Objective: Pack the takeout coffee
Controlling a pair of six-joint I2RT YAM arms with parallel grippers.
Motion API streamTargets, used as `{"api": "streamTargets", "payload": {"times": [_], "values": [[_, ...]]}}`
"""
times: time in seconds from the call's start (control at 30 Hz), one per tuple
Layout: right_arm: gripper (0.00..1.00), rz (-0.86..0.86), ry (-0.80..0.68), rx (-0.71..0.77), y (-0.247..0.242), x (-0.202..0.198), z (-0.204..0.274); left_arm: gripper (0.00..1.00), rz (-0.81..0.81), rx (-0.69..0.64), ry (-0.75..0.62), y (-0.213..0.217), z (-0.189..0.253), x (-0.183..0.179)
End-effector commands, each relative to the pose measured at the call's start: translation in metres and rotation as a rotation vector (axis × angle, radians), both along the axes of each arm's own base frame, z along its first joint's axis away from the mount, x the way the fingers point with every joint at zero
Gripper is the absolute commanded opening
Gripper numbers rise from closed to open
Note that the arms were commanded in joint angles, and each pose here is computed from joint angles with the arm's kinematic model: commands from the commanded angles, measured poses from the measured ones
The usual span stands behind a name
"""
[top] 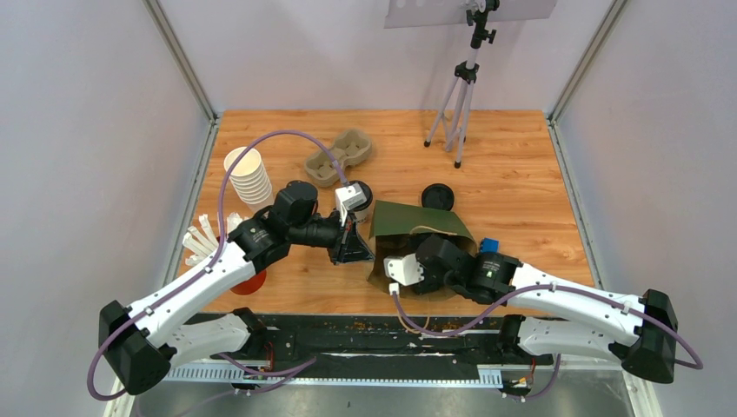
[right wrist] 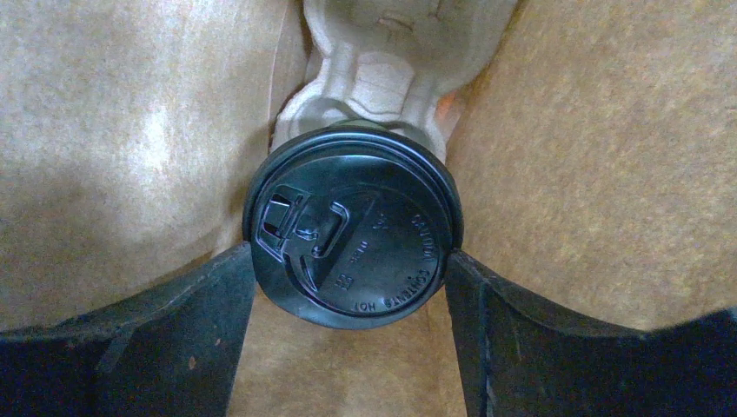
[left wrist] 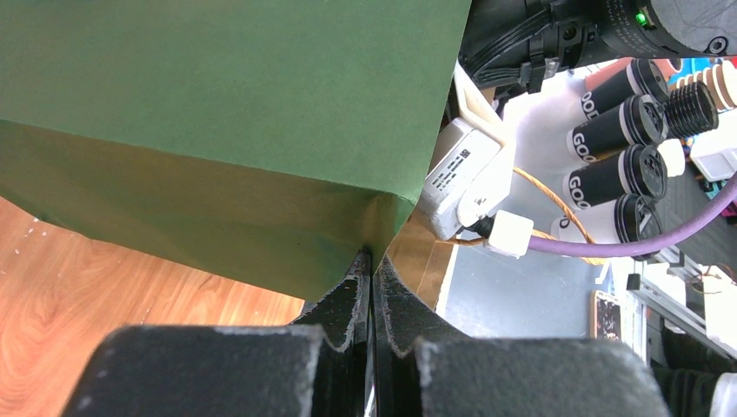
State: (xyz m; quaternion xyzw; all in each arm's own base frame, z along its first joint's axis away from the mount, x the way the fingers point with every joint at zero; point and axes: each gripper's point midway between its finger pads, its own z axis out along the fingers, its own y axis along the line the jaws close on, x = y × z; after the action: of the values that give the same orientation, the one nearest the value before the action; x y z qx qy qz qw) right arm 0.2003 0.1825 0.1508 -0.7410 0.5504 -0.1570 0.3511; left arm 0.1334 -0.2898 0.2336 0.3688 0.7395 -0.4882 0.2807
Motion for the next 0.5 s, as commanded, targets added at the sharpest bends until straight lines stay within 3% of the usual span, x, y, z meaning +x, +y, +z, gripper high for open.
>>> {"api": "streamTargets", "payload": {"times": [0.0,0.47], "values": [[0.62,-0.012,-0.018,0.015,-0.001,0.004,0.008,0.05,-0.022,-0.047,-0.024,-0.007,0.011,0.001],[0.61,-0.024,0.028,0.062,-0.002,-0.003,0.021,0.05,-0.025,-0.045,-0.023,-0.008,0.011,0.001]]}}
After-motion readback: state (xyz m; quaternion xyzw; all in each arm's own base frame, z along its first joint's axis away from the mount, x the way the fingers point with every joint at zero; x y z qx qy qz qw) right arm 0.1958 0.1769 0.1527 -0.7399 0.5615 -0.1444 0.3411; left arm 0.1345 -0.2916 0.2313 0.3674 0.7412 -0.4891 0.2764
